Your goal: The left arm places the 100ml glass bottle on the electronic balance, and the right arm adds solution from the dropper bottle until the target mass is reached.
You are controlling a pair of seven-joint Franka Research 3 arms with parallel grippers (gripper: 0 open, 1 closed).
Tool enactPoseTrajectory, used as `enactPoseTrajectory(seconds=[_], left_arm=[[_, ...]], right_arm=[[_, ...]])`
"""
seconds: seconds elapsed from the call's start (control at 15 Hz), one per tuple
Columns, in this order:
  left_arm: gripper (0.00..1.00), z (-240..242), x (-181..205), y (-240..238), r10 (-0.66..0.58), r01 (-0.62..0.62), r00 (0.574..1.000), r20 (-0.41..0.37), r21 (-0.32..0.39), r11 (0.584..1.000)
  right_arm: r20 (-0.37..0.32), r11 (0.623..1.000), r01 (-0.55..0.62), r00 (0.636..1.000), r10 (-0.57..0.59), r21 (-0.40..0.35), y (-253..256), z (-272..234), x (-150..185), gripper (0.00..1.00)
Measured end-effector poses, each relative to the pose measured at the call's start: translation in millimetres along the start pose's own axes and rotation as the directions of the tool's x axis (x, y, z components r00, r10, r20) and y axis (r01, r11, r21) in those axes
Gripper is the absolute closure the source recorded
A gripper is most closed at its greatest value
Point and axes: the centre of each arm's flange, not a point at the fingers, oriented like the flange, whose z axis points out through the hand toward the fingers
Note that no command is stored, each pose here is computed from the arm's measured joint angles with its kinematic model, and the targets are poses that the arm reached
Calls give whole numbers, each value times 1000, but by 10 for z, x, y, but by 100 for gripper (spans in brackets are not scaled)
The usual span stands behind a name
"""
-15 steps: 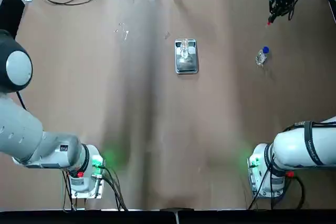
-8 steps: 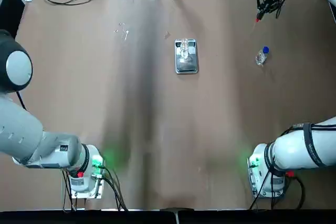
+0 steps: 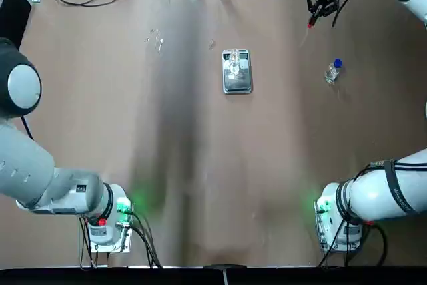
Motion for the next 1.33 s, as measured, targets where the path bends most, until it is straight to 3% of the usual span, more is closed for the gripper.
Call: enactPoseTrajectory(seconds=[0.47,1.33], left_arm=[[0,2,0,2,0,0,1000,0,0,1000],[0,3,0,11,2,-2,1000,1,0,1000]], right_arm=[[-30,997,-43,999,45,57,-527,-234,-242,91],[-65,991,-103,992,109,85,-1534,231,-514,91]])
